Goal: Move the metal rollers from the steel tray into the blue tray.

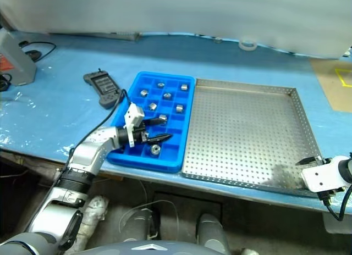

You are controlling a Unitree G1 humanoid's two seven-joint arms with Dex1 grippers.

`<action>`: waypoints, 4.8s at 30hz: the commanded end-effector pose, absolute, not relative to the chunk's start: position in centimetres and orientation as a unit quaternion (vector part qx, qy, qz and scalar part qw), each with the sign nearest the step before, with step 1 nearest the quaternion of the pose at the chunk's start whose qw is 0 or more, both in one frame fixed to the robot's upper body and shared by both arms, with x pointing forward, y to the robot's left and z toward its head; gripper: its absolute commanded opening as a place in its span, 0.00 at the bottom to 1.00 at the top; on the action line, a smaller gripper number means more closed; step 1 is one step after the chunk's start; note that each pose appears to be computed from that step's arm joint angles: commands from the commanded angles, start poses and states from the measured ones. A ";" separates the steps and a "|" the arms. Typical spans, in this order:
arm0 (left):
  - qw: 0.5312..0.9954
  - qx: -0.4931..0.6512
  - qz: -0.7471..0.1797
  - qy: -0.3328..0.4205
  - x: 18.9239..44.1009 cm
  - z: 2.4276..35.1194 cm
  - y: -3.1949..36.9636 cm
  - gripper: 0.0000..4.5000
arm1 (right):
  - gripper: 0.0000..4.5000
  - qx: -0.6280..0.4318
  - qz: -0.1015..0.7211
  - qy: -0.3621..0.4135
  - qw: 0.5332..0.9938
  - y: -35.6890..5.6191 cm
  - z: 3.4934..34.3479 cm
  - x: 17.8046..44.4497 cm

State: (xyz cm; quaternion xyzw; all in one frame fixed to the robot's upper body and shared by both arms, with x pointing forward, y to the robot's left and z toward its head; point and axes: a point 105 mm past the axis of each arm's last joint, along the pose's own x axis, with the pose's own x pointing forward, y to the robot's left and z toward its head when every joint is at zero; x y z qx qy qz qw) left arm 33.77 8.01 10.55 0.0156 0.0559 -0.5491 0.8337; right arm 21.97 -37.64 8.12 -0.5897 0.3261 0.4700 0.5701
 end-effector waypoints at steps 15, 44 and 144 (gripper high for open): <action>0.837 0.022 -0.546 0.033 34.6 12.0 8.4 0.90 | 0.79 -0.322 0.419 0.475 0.704 -37.0 7.7 18.5; 0.837 0.034 -0.545 0.037 35.0 12.0 8.8 0.90 | 0.35 -0.320 0.338 0.559 0.686 -42.4 5.3 15.8; 0.890 -0.026 -0.454 -0.040 38.3 15.7 5.6 0.90 | 0.71 -0.047 0.100 -0.025 0.994 -15.8 14.6 40.1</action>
